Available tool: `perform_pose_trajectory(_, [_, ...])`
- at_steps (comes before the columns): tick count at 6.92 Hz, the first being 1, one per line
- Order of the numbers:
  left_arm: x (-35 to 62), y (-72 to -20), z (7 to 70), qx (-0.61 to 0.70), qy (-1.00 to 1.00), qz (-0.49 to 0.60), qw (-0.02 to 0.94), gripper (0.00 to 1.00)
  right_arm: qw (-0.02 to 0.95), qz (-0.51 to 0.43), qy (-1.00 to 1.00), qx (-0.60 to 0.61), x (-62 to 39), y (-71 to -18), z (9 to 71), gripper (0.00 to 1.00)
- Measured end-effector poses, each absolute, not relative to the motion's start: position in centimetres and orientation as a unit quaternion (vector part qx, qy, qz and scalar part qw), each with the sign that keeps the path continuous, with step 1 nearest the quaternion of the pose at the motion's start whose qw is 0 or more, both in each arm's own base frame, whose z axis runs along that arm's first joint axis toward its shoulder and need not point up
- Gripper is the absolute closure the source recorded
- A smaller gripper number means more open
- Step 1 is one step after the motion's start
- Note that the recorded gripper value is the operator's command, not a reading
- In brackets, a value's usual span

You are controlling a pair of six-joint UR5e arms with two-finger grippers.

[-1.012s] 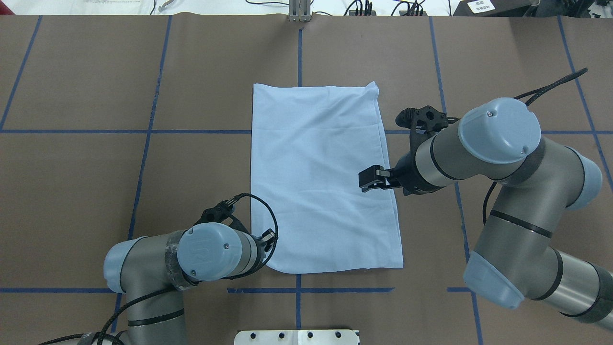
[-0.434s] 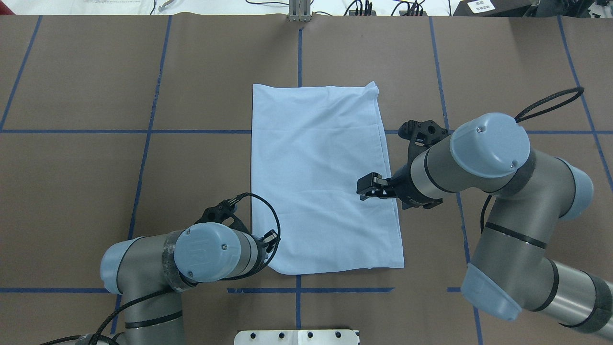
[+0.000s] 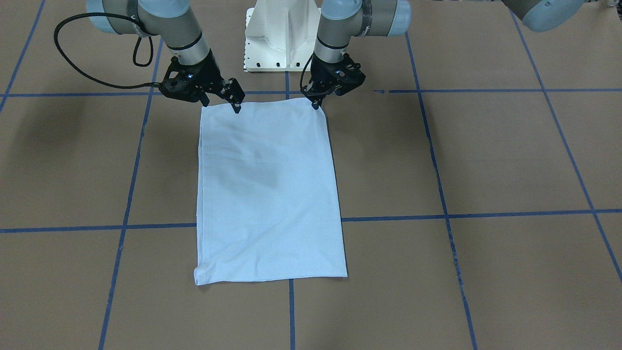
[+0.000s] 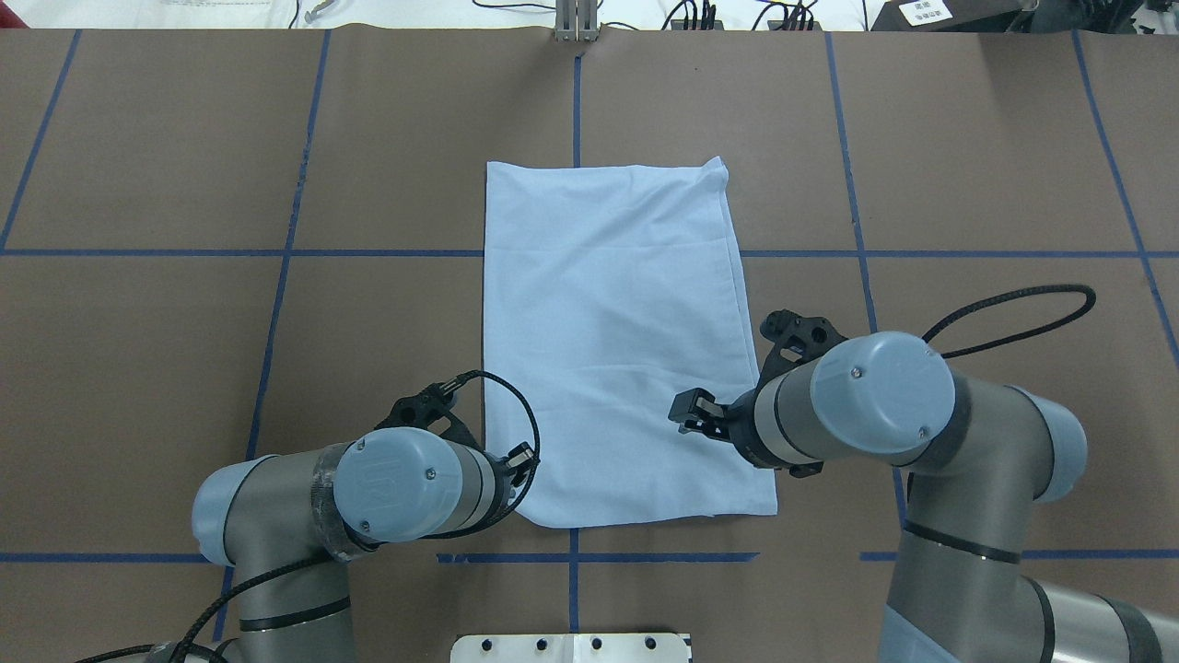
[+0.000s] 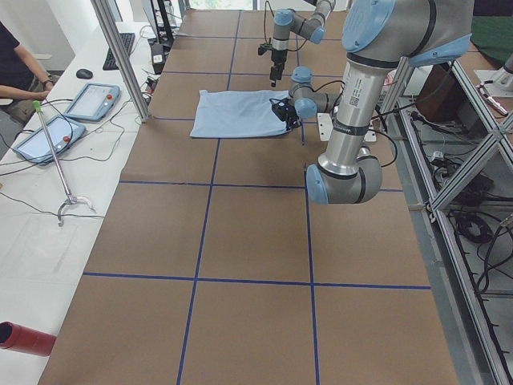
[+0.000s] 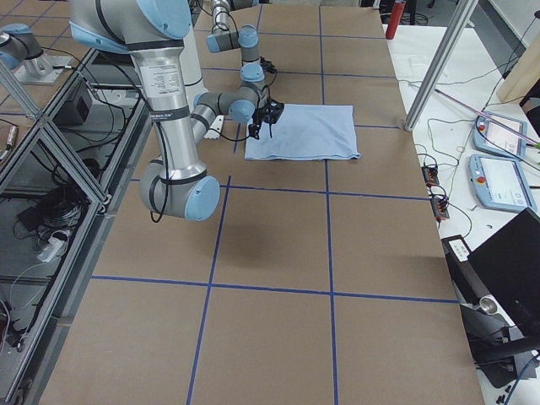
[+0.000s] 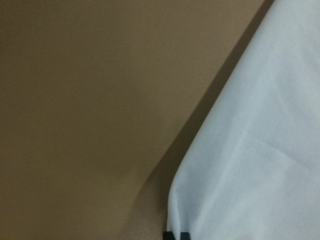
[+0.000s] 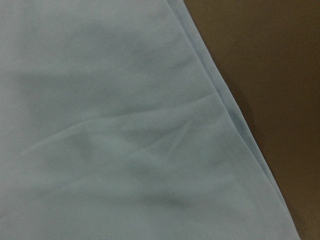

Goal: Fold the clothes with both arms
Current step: 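Grasp both near corners of the folded shirt with left and right grippers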

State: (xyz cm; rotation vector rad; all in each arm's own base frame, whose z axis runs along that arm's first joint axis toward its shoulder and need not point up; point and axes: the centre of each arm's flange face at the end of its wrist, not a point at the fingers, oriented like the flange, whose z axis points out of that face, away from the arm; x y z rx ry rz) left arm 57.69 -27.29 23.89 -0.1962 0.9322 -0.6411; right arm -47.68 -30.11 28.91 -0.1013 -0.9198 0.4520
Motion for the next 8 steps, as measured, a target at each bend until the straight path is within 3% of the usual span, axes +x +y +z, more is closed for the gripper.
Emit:
perform_pose_trajectory(3, [57.7,-27.3,23.8,-0.093,0.442,-0.303,0.839,1.0,0.88,0.245,-0.405,-0.039,-51.5,-26.7,31.8,0.0])
perform_pose_trajectory(8, [57.7,-27.4,23.4,-0.092,0.446,-0.303,0.837,1.0,0.891,0.243,-0.381,-0.04,-51.9,-25.8,34.5,0.0])
